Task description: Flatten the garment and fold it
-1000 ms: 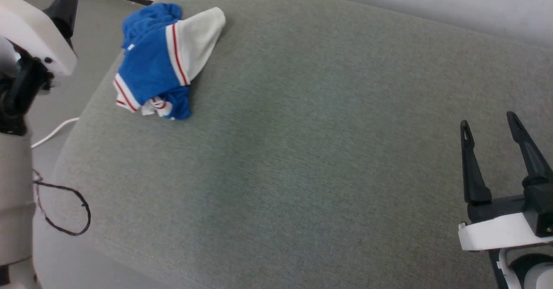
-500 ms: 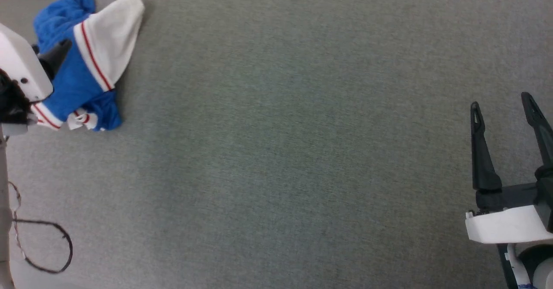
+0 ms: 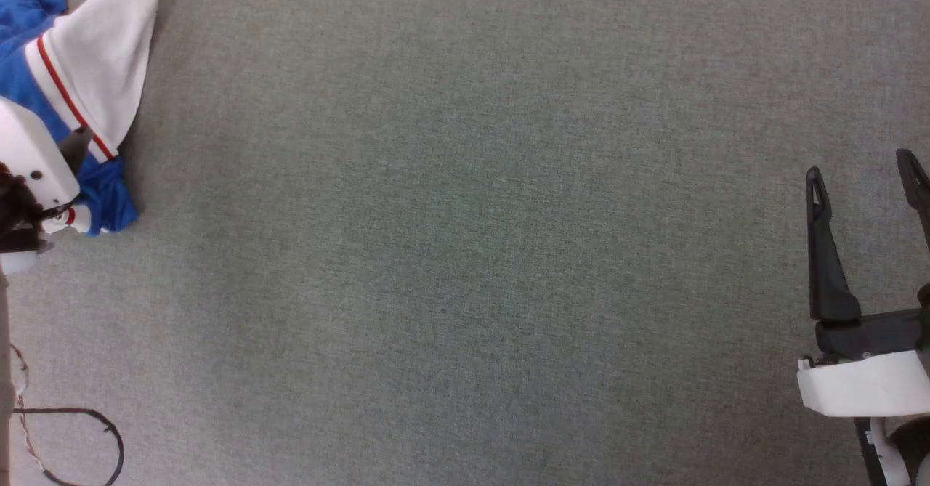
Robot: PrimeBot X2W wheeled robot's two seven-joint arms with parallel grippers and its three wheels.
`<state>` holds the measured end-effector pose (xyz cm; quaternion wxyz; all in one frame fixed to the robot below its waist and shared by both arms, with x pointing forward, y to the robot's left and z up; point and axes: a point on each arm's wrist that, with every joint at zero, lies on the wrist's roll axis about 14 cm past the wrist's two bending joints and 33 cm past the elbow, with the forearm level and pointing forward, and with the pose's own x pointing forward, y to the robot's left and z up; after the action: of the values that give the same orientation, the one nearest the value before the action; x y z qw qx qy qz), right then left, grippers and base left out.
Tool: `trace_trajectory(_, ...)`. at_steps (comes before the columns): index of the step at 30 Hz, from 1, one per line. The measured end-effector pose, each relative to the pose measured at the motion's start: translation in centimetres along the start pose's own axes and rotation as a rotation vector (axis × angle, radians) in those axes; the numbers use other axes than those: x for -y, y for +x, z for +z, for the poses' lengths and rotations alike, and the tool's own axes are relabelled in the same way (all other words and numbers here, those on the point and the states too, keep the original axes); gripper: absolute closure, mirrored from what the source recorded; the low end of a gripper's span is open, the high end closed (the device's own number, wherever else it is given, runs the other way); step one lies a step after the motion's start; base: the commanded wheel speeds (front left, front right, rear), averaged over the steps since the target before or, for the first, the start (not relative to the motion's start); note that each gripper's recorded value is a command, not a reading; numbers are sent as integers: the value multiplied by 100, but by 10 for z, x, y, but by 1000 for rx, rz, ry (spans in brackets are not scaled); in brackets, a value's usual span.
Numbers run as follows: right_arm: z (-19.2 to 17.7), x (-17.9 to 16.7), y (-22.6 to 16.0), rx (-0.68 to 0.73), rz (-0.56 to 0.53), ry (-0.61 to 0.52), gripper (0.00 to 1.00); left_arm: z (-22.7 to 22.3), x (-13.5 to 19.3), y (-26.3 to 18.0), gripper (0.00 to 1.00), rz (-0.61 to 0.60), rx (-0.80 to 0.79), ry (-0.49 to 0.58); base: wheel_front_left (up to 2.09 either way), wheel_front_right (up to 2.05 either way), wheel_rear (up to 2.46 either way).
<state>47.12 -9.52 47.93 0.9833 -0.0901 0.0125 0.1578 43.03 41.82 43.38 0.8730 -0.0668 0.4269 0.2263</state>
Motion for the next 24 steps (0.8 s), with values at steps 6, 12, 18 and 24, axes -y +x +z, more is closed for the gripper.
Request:
trace_trajectory(6,-2,0,0,-11,3,-4,0,-7,2,5,100,-1,-12,-1,0,0,0)
trace_trajectory(12,1,1,-1,-9,4,-9,0,-5,-11,3,100,30,33,9,0,0,0)
trace_trajectory(18,11,1,-4,16,2,-7,0,15,-17,-10,100,21,149,4,0,0,0)
trace_trajectory(24,28,-1,-9,67,-1,8,0,52,-20,-40,100,-10,282,10,0,0,0)
